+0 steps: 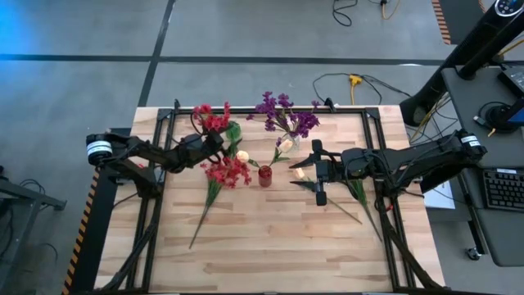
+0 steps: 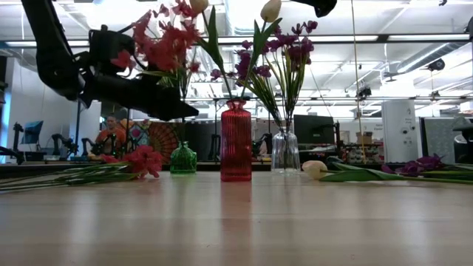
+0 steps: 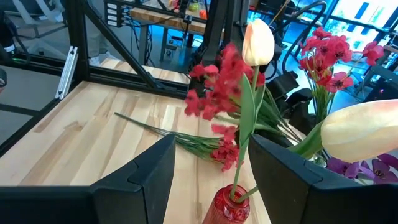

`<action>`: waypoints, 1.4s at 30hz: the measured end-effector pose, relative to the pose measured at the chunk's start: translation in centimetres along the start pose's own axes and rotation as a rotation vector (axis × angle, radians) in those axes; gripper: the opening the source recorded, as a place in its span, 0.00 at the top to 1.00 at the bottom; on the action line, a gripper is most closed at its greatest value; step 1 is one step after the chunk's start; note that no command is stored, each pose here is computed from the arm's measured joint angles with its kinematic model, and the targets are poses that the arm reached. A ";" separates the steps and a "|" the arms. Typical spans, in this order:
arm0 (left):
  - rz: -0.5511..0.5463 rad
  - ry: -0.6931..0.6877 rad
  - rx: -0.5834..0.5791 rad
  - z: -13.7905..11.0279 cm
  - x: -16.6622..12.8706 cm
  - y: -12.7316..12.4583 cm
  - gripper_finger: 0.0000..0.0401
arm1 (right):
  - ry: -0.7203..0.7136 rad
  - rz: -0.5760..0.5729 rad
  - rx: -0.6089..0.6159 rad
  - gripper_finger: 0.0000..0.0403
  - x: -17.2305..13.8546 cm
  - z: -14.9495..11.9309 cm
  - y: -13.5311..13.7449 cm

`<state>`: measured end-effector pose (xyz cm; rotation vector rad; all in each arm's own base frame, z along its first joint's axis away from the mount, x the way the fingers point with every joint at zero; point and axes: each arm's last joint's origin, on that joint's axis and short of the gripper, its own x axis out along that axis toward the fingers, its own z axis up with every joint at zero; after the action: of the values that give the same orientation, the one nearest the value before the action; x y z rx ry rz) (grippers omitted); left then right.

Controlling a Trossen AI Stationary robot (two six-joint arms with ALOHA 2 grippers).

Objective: Sort flowers into vase by color
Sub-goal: Put the red flowers into the green vase

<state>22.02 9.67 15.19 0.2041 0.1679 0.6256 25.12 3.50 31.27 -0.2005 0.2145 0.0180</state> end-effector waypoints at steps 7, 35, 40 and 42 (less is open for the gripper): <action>-0.010 0.027 0.008 0.4 -0.5 0.1 0.31 | 0.000 0.001 -0.003 0.51 0.0 0.0 0.0; -0.062 0.139 0.052 0.1 -1.3 -0.4 0.21 | -0.009 0.001 -0.006 0.51 0.0 0.1 0.0; -0.057 0.149 0.070 0.1 -1.4 -0.6 0.16 | -0.009 0.001 -0.006 0.51 0.0 0.1 0.0; -0.063 0.157 0.075 0.0 -1.4 -0.8 0.16 | -0.008 0.001 -0.005 0.51 0.0 0.1 0.0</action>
<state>21.30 8.20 15.18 0.2208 0.3483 0.5729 25.14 3.52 31.38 -0.2056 0.2062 0.0203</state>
